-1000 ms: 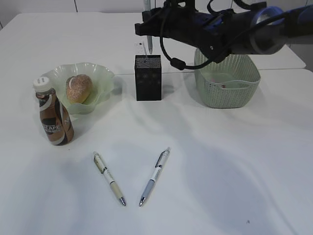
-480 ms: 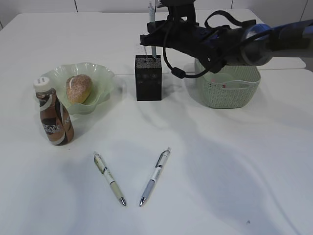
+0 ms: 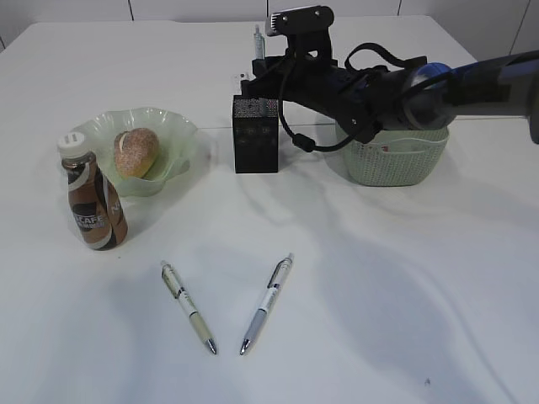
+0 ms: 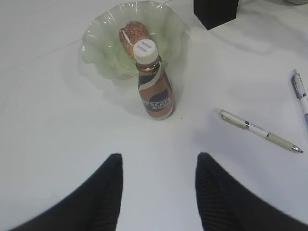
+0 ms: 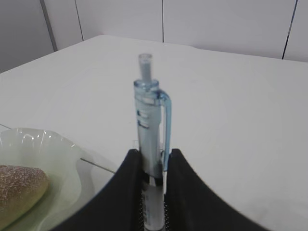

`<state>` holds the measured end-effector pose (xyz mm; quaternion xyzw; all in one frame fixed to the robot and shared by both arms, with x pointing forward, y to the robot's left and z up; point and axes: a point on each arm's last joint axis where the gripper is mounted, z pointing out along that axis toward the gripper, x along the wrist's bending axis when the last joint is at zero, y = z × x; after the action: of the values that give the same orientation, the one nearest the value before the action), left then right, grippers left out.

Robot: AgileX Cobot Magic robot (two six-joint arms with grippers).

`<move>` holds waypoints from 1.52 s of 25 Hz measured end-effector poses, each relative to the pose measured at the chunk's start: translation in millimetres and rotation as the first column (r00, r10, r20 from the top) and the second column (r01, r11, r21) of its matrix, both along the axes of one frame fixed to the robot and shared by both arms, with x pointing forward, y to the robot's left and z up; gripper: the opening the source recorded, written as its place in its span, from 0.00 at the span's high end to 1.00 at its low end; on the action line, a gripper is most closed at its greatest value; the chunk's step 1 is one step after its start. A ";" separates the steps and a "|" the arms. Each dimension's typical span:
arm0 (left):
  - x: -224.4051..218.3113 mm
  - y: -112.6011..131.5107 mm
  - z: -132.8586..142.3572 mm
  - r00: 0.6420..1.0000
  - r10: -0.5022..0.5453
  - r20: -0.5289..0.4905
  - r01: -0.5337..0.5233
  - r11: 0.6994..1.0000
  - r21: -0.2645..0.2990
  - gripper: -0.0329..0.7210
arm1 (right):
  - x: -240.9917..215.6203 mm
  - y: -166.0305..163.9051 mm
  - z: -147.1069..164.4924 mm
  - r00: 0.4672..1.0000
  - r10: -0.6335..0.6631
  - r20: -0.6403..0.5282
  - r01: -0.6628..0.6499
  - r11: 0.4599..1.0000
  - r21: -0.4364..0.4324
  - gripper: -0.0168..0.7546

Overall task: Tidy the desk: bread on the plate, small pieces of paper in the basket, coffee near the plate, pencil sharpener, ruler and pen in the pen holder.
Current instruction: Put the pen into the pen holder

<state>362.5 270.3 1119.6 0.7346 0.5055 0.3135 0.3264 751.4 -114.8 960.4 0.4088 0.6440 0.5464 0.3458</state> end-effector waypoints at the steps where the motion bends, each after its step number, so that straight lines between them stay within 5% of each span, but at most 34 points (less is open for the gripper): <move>1: 0.0 0.0 0.0 1.000 0.000 0.000 0.000 1.000 0.000 0.50 | 0.1 0.2 -0.4 1.000 0.001 0.003 -0.001 1.000 0.002 0.81; 28: 1.1 -0.5 1.7 1.000 -0.003 0.022 0.003 1.000 -0.006 0.50 | 1.2 -0.9 -10.6 1.000 0.001 -0.026 -0.002 1.000 -0.031 0.74; 30: 1.1 -0.5 1.7 1.000 -0.003 0.022 0.003 1.000 -0.006 0.50 | 1.0 -1.1 -11.6 0.999 0.001 -0.033 -0.003 0.999 -0.044 0.64; 35: 1.2 -0.6 1.8 1.000 -0.003 0.023 0.003 1.000 -0.007 0.50 | 1.0 -1.1 -11.6 0.999 0.001 -0.033 -0.003 0.999 -0.044 0.64; 36: 1.2 -0.6 1.8 1.000 -0.003 0.023 0.003 1.000 -0.007 0.50 | 1.0 -1.1 -11.6 0.999 0.001 -0.033 -0.003 0.999 -0.044 0.50; 38: 1.2 -0.6 1.8 1.000 -0.003 0.023 0.003 1.000 -0.007 0.50 | 3.1 -1.4 -8.3 0.999 -0.009 -0.047 0.006 0.999 -0.052 0.49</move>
<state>363.7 269.7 1121.4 0.7305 0.5017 0.3199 0.3353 754.5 -116.2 952.2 0.4148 0.6644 0.5184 0.3430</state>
